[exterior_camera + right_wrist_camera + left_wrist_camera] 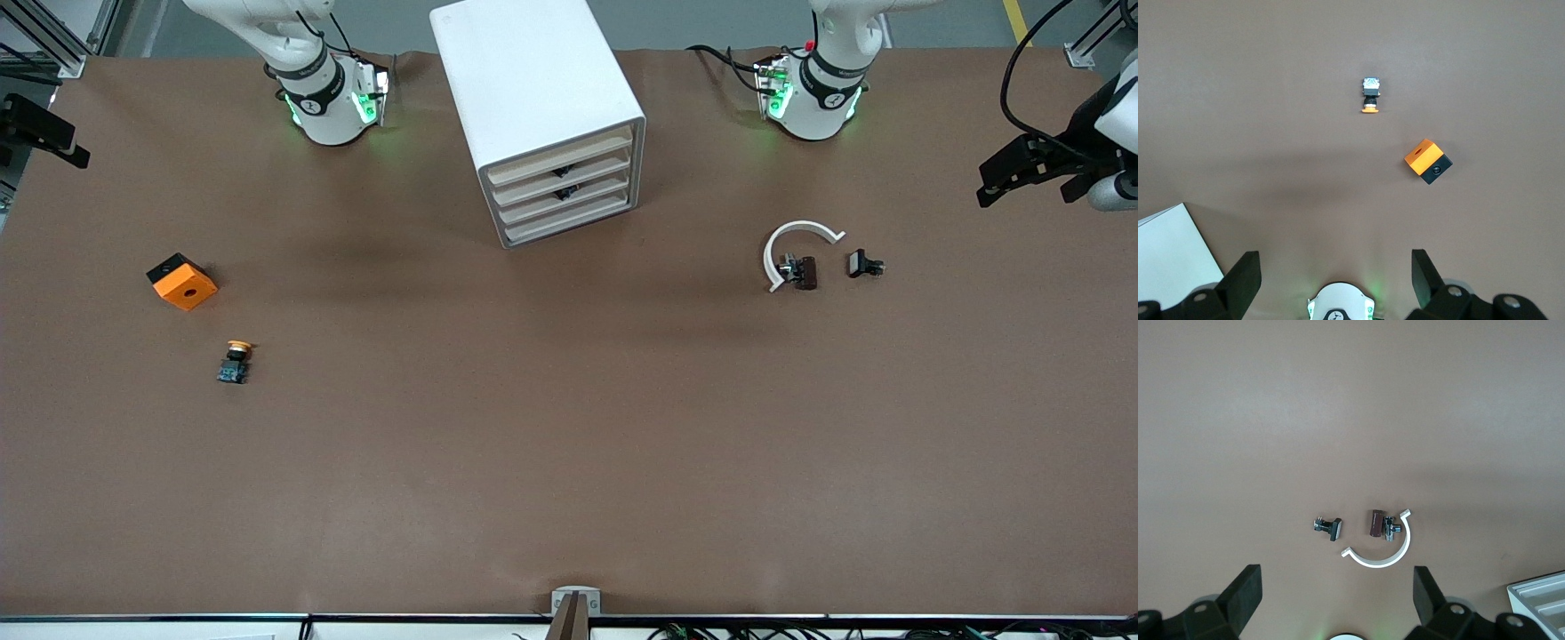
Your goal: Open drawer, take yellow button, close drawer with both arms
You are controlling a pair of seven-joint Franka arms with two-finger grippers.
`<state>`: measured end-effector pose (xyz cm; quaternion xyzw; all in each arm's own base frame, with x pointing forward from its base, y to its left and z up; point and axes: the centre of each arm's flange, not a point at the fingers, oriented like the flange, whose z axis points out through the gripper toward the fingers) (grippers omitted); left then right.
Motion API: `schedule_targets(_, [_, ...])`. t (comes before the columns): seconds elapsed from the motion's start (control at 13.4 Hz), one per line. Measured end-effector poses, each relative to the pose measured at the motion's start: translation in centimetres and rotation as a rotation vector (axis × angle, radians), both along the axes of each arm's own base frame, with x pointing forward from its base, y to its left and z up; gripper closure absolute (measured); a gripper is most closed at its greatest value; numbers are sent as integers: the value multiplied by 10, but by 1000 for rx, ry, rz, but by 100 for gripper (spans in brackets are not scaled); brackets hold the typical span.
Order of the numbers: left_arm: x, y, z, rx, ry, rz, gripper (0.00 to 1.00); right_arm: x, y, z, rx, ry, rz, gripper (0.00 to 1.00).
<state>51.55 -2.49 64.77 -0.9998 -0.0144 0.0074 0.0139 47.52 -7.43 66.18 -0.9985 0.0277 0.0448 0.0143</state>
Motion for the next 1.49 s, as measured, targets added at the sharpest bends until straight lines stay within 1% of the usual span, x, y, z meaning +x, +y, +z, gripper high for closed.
schedule_targets(0.45, [-2,0,-1,1,15,0,0,8,4,0,-9,-62,9,0])
schedule_targets(0.89, [0,0,-4,0,22,0,0,8,5,0,-11,-80,12,0])
schedule_targets(1.49, [1,0,-7,0,29,0,0,8,8,-2,-11,-77,17,0])
